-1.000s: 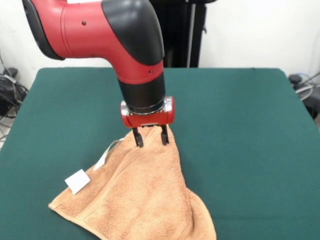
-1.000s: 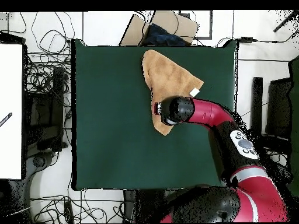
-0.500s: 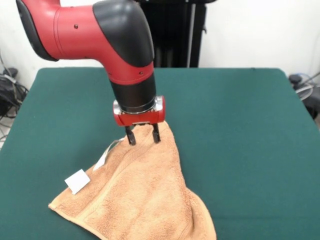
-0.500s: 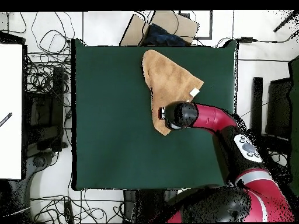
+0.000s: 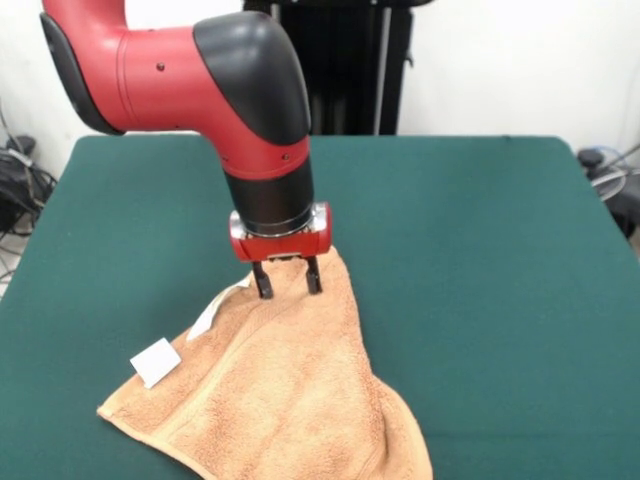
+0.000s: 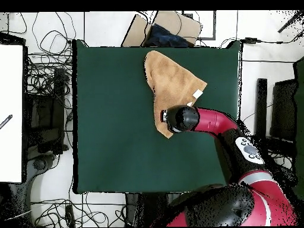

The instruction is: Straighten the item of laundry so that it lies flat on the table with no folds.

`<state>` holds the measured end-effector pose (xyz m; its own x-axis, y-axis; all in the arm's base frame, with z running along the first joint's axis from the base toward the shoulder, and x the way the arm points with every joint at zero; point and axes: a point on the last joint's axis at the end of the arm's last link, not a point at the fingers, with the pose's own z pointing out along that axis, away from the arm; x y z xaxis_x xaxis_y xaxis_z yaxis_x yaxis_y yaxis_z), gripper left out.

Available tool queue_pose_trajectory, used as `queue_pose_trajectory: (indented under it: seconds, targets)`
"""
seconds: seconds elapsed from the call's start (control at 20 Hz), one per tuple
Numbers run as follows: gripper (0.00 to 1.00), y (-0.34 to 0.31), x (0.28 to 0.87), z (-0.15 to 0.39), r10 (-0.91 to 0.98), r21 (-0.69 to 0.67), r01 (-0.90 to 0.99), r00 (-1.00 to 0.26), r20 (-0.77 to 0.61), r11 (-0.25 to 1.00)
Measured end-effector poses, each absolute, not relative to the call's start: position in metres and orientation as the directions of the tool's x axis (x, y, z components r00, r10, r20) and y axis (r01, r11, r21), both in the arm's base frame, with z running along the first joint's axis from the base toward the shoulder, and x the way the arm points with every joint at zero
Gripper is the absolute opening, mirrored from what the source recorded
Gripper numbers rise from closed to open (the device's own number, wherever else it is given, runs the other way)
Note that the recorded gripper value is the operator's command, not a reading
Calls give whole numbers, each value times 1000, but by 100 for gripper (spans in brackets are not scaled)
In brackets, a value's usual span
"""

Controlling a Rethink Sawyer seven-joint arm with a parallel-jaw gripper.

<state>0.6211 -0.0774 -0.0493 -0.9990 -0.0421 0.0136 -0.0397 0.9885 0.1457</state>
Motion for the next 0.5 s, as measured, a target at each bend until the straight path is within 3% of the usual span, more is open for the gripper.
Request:
queue_pose_trajectory:
  seconds: [0.15, 0.2, 0.5]
  targets:
    - [100, -78, 621, -50, -41, 146, -39, -999, 13, 989]
    - [0, -78, 621, -50, -41, 146, -38, -999, 13, 989]
    - [0, -79, 620, -51, -38, 147, -36, -999, 13, 988]
